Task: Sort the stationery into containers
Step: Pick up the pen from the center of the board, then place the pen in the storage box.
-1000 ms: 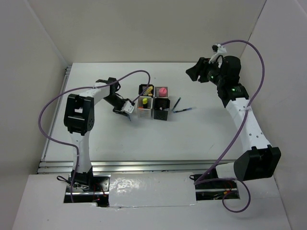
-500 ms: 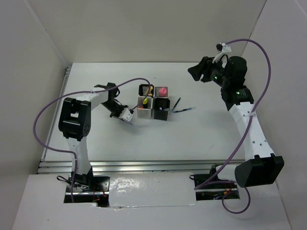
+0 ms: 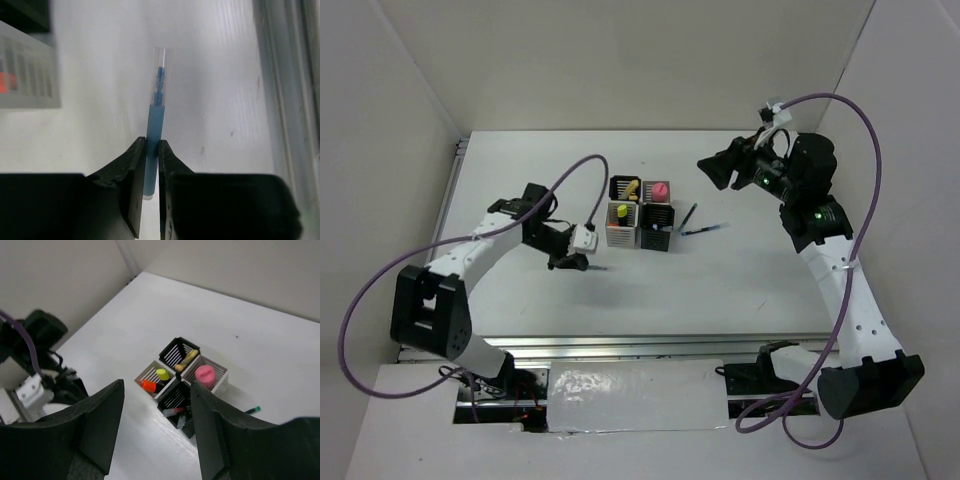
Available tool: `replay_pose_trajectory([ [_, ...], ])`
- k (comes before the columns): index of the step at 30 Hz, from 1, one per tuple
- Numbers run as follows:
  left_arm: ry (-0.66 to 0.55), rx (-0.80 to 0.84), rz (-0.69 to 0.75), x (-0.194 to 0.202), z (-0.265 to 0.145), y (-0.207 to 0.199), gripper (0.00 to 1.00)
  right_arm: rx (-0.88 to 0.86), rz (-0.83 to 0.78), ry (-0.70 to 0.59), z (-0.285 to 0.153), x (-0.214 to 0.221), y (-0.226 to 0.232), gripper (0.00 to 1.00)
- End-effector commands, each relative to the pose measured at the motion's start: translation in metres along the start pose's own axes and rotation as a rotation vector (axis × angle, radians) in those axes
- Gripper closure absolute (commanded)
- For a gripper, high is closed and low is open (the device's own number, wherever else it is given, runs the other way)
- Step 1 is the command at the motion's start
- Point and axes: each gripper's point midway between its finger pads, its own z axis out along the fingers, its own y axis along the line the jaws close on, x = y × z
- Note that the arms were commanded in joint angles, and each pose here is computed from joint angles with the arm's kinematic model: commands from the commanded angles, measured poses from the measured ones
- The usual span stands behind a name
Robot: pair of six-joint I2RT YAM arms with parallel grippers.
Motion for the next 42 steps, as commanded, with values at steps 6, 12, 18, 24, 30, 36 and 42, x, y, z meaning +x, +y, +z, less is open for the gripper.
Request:
replay_pose_trajectory([
  [6, -0.641, -0.303, -0.482, -0.163, -0.084, 0.031, 1.0, -0.261, 0.022, 0.1, 0.004, 0.032, 0.067, 0.34],
  [12, -0.752, -0.451, -0.573, -0.2, -0.122, 0.037, 1.0, -0.418, 0.123, 0.168, 0.019, 0.045, 0.118, 0.25],
  [18, -0.769, -0.432, -0.576, -0.219, -0.124, 0.034, 1.0, -0.503, 0.172, 0.231, 0.041, 0.059, 0.149, 0.22],
  [24, -0.757, -0.409, -0.54, -0.222, -0.115, 0.027, 1.0, -0.581, 0.115, 0.236, 0.043, 0.058, 0.178, 0.23],
  [30, -0.753, -0.389, -0.512, -0.226, -0.11, 0.024, 1.0, -0.589, 0.161, 0.239, 0.053, 0.056, 0.181, 0.27],
  [36, -0.759, -0.402, -0.513, -0.228, -0.113, 0.029, 1.0, -0.596, 0.142, 0.239, 0.057, 0.057, 0.18, 0.67],
  [42, -0.76, -0.398, -0.519, -0.231, -0.114, 0.03, 0.51, -0.537, 0.113, 0.229, 0.06, 0.058, 0.17, 0.99],
])
